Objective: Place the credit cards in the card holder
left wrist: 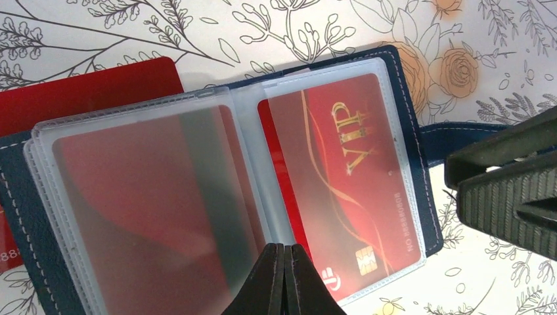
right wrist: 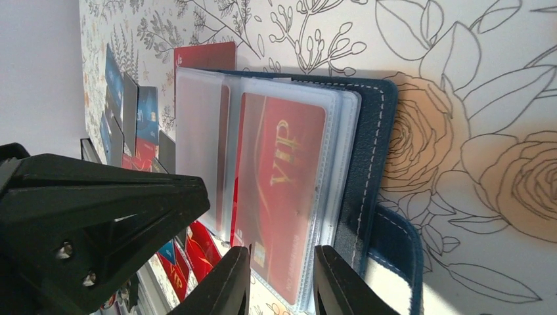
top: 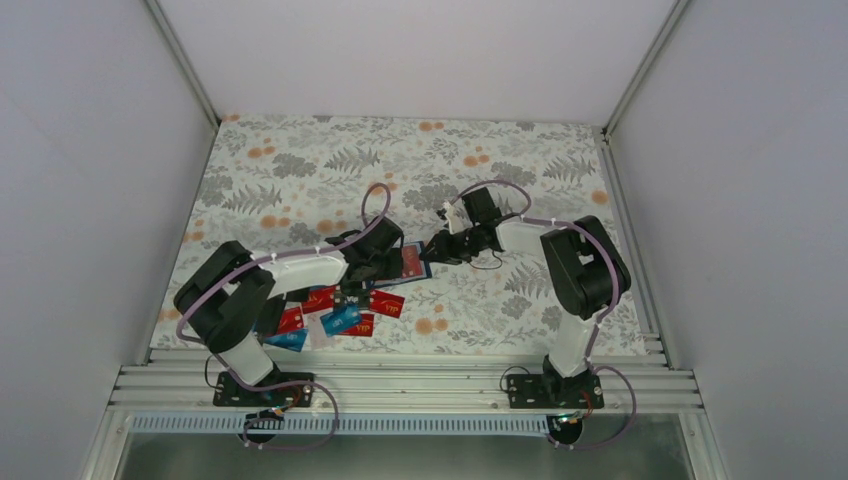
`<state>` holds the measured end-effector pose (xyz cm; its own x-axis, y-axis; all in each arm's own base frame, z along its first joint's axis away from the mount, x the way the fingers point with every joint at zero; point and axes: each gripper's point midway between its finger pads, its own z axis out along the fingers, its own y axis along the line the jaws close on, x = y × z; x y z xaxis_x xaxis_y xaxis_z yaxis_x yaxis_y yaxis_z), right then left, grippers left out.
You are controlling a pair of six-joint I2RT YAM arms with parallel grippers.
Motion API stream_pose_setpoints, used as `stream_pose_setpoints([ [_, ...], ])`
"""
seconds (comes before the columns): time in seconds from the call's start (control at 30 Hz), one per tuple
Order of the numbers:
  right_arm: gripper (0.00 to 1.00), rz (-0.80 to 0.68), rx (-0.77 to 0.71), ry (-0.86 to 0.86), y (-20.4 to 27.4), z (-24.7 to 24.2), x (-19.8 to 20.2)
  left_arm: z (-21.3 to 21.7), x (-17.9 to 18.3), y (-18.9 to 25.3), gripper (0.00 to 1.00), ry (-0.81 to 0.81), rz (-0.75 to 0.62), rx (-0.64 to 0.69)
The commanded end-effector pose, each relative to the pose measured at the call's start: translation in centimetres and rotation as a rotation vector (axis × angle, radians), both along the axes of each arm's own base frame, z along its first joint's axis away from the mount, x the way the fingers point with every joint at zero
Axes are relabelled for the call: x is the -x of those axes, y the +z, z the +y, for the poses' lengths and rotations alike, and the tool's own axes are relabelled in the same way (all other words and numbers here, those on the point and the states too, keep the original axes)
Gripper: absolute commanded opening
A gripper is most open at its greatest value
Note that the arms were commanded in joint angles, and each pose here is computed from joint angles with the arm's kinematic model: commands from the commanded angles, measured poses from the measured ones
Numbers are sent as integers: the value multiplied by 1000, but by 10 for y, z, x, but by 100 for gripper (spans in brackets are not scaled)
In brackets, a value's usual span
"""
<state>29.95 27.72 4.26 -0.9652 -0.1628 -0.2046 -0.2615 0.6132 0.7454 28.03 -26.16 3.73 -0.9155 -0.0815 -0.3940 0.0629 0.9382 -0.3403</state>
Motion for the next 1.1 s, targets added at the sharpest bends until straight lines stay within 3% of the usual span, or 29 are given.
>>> stream_pose_setpoints([
  [0.0, 27, 17, -18, 24, -2, 6, 7, -10, -8, 5, 2, -19, -31, 18],
  [1.07, 27, 63, -19, 60, -18, 17, 11, -16, -2, -30, 2, -36, 34, 22],
])
